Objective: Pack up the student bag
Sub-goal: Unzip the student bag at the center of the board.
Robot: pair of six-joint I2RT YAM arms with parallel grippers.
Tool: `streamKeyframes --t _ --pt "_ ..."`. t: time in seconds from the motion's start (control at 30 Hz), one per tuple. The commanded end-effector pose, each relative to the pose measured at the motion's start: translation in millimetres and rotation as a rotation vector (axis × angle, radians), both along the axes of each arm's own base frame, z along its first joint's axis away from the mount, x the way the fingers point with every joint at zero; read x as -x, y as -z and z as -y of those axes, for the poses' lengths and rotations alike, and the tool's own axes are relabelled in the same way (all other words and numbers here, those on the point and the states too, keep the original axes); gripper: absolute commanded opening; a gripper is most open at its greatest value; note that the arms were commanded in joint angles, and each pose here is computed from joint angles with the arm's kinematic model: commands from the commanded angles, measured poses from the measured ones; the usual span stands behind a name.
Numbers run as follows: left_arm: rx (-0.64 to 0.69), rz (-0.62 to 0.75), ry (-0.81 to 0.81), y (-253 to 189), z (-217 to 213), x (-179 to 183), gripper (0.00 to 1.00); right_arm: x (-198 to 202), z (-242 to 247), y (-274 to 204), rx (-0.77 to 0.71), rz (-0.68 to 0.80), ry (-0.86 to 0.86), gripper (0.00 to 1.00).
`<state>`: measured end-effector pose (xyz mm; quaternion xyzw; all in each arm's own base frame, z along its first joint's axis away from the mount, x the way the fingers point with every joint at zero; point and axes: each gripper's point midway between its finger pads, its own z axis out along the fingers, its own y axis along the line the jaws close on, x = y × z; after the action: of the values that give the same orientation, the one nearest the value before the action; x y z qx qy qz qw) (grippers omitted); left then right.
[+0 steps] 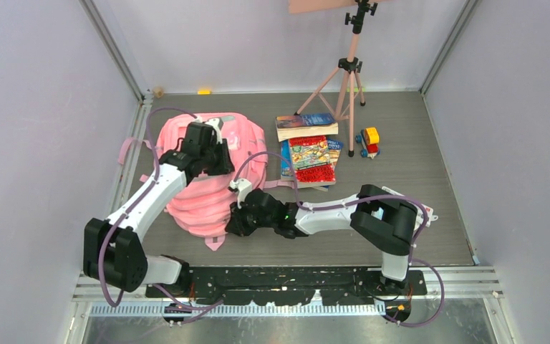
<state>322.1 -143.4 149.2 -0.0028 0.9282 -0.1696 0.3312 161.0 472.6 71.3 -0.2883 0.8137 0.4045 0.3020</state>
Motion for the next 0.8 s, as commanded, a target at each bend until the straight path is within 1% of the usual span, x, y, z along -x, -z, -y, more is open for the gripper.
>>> streamKeyframes --t 0.0,0.03,0.07,0.1,0.2,0.3,0.33,0.37,0.47,0.5,0.67,0.77 --pt "0.028 0.158 0.079 -39 10 -22 0.46 -24 7 -13 -0.028 0.033 0.108 0.01" --pt "0.004 0.155 0.069 -40 5 -20 0.60 -25 11 -9 -0.021 0.026 0.115 0.01" --pt "-0.021 0.163 0.056 -43 0 -19 0.70 -33 15 -7 -0.016 0.036 0.148 0.00" --pt "-0.048 0.178 0.035 -48 -8 -18 0.77 -34 19 -2 -0.006 0.033 0.157 0.01" --pt "-0.148 0.195 -0.083 -57 -40 -11 0.91 -38 26 8 0.013 0.019 0.173 0.01" --pt "-0.180 0.184 -0.231 -60 -76 6 0.96 -39 29 12 0.012 0.012 0.180 0.00" --pt "-0.171 0.179 -0.276 -58 -87 12 0.97 -40 30 13 0.012 0.010 0.182 0.00" --pt "-0.150 0.179 -0.324 -57 -97 19 0.95 -40 30 13 0.012 0.009 0.184 0.00" --pt "-0.068 0.166 -0.441 -39 -118 38 0.80 -40 31 13 0.009 0.006 0.183 0.00" --pt "-0.041 0.157 -0.470 -33 -123 43 0.77 -40 31 12 0.005 0.007 0.183 0.00" --pt "0.045 0.079 -0.642 -5 -158 61 0.76 -40 33 12 0.000 0.004 0.188 0.01" --pt "0.124 0.063 -0.666 4 -160 63 0.72 -39 33 10 -0.005 0.004 0.187 0.01"
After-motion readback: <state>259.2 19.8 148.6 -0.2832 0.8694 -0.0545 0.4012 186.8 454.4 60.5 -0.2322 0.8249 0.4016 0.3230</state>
